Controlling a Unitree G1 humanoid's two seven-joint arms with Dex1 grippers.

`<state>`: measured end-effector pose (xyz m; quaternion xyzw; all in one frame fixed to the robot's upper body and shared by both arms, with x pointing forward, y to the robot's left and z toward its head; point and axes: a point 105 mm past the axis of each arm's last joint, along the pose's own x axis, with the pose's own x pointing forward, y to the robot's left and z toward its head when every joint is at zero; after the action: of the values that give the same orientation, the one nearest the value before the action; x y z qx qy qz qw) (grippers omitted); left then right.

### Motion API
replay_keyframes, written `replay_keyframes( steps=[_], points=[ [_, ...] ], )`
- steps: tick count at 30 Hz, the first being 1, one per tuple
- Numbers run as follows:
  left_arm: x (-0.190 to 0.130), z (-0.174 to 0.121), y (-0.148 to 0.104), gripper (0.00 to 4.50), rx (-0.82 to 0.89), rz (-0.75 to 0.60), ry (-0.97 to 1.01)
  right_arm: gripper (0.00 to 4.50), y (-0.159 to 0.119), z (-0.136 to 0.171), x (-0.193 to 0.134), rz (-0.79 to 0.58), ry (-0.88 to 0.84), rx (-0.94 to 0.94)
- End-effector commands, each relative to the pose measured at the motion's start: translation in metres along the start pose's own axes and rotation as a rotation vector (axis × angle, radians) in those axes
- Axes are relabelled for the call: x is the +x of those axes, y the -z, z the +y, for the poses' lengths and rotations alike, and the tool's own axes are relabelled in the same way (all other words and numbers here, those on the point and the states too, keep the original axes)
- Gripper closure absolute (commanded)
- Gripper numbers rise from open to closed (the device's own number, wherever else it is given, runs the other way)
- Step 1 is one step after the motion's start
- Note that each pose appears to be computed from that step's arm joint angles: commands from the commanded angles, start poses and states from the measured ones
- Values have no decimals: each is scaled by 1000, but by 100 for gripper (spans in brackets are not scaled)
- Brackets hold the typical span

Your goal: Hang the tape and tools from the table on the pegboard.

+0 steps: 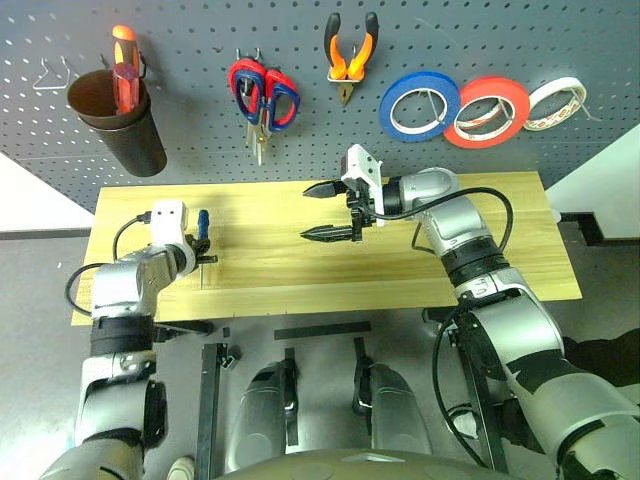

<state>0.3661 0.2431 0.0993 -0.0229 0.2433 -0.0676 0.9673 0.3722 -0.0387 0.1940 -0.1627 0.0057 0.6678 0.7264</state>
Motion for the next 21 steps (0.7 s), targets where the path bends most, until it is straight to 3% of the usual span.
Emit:
replay_keyframes(
  steps=[1,5,9,15,21],
  points=[
    [-28,-8,-14,408,106,-56,74,0,-22,11,-8,-87,-43,-29],
    [-48,-18,-9,408,195,-44,142,0,-27,20,-13,-120,-60,-12],
    [-89,-61,-35,408,341,-327,427,0,-50,20,-38,-208,-27,14],
    [-113,-63,-72,408,334,-644,489,0,-73,16,-67,-295,36,27],
    [-126,-69,-97,408,311,-829,534,0,-98,10,-84,-369,111,-13]
  ],
)
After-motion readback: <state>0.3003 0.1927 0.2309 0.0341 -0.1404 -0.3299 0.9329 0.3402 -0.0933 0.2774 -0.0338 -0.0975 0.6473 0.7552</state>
